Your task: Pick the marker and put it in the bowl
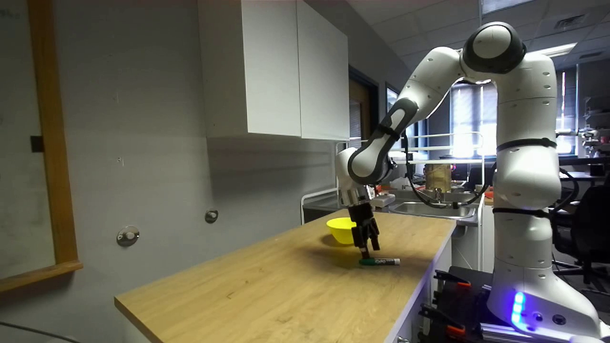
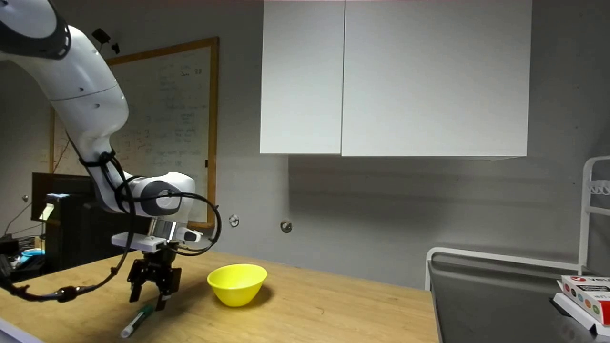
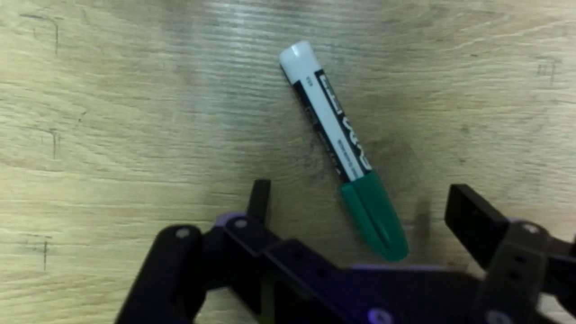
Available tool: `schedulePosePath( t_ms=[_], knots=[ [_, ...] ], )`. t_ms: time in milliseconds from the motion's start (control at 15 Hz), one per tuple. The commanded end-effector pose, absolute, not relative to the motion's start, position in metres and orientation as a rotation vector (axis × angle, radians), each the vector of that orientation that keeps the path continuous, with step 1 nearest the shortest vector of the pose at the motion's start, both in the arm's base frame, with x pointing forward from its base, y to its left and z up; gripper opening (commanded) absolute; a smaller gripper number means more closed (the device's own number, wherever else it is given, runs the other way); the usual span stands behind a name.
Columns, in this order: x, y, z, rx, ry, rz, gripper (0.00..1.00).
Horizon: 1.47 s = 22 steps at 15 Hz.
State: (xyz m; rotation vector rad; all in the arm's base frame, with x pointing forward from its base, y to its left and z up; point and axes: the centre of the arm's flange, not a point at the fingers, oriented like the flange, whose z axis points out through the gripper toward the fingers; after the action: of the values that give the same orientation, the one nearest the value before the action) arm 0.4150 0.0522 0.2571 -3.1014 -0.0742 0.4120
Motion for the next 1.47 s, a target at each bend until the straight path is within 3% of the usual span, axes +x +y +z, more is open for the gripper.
schedulePosePath(
  t_ms=[0,667,733,800,1333,1400],
  knots=[
    [0.416,0.055,0.247,-3.101,-0.1,0.453,1.0],
    [0.416,0.055,0.232,-3.099,-0.104,0.501,1.0],
    [0.416,0.055,0.231,-3.101,-0.101,0.502,0.83],
    [0.416,0.056,0.23,-3.101,-0.102,0.505,0.73],
    [0.415,0.058,0.236,-3.119,-0.109,0.504,0.15],
    [0.414,0.059,0.237,-3.122,-0.11,0.503,0.12]
  ],
)
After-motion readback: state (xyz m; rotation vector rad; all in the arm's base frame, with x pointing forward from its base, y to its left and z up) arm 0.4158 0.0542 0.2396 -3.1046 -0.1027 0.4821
